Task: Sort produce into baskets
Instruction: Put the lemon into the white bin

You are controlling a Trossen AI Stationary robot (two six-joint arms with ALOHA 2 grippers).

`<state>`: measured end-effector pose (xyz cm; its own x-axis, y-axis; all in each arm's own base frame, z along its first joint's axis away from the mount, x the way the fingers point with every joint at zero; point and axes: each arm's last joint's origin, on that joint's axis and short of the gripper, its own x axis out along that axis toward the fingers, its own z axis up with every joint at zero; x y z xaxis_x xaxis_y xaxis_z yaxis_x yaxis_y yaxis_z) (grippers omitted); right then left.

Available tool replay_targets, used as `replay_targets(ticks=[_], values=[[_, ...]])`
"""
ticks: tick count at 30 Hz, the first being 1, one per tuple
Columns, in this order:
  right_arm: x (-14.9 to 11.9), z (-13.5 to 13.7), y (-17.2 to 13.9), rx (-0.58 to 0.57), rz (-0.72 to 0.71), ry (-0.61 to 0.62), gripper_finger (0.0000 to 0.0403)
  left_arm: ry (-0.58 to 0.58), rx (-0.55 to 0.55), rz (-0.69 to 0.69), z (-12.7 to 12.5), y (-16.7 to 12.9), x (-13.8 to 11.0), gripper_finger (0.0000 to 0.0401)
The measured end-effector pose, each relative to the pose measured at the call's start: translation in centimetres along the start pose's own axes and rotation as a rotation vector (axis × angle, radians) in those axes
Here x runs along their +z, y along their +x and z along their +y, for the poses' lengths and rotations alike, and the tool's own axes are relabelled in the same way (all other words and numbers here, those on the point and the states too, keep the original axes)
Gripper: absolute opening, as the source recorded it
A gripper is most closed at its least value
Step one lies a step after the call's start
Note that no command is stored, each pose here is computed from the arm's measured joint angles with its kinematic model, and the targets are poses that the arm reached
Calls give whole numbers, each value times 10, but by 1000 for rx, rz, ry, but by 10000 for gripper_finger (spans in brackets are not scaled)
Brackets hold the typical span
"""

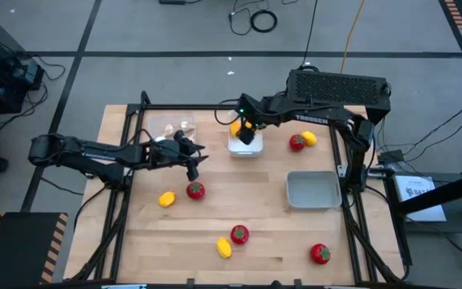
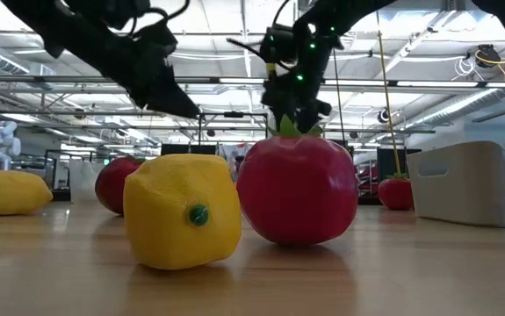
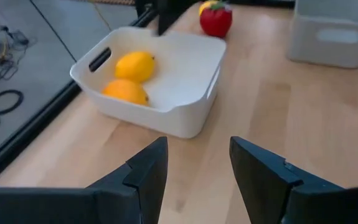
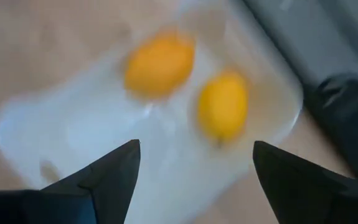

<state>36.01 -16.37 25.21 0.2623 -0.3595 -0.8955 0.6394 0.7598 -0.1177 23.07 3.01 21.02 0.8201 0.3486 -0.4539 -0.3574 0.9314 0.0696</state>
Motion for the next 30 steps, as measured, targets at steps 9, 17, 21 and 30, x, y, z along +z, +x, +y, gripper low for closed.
replay_targets(ticks=[9,17,21,30], values=[[-20,-34,-1,-8,271,34,302,45,0,101,3,19,-14,180],[-43,-70,-44,-114,266,127,302,91,-22,127,6,7,-13,180],[-82,-90,-49,-73,232,249,302,91,-14,127,9,-6,-10,180],[-137,-116,-24,-121,207,474,302,76,2,64,10,-10,-3,180]])
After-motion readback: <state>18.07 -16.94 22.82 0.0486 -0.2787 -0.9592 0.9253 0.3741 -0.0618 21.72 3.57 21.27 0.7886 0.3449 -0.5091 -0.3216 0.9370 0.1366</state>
